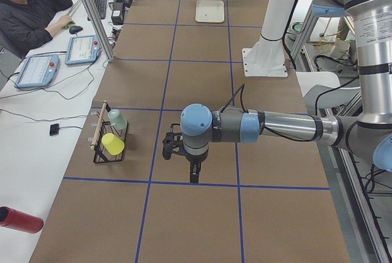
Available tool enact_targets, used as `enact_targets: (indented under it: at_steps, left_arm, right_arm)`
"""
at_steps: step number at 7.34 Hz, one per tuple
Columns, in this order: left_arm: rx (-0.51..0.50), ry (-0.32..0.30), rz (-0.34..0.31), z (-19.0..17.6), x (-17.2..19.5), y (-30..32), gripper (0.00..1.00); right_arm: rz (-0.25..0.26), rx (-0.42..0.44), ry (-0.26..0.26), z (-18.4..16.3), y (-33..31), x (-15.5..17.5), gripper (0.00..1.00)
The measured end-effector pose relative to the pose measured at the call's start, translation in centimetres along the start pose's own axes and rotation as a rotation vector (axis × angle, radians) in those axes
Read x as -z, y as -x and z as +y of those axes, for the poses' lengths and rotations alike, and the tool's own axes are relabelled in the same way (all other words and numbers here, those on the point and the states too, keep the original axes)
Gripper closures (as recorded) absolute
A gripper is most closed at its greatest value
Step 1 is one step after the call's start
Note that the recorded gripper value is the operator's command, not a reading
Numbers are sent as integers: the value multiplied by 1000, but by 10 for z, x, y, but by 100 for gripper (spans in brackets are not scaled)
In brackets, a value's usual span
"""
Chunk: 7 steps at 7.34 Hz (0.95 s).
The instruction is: Left arm grabs green cup and hands to right arm on tray
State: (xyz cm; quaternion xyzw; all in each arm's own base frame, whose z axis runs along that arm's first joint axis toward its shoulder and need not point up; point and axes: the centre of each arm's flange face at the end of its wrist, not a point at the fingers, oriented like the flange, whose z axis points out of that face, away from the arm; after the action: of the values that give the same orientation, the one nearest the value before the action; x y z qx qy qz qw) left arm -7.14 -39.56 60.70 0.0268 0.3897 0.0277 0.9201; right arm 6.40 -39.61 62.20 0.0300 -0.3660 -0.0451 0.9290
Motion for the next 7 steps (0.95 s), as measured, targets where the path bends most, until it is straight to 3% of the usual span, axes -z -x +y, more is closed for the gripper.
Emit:
enact_targets:
  at_steps: [3, 6, 7]
  left_arm:
    - [-147, -111, -12, -44, 20, -20, 0]
    - [-53, -184, 70, -107, 49, -58, 0]
    - [-71, -204, 81, -121, 55, -75, 0]
  right_arm:
    - [0, 29, -17, -18, 11, 7, 0]
    - [-1, 78, -43, -48, 28, 16, 0]
    - [0, 87, -48, -55, 32, 18, 0]
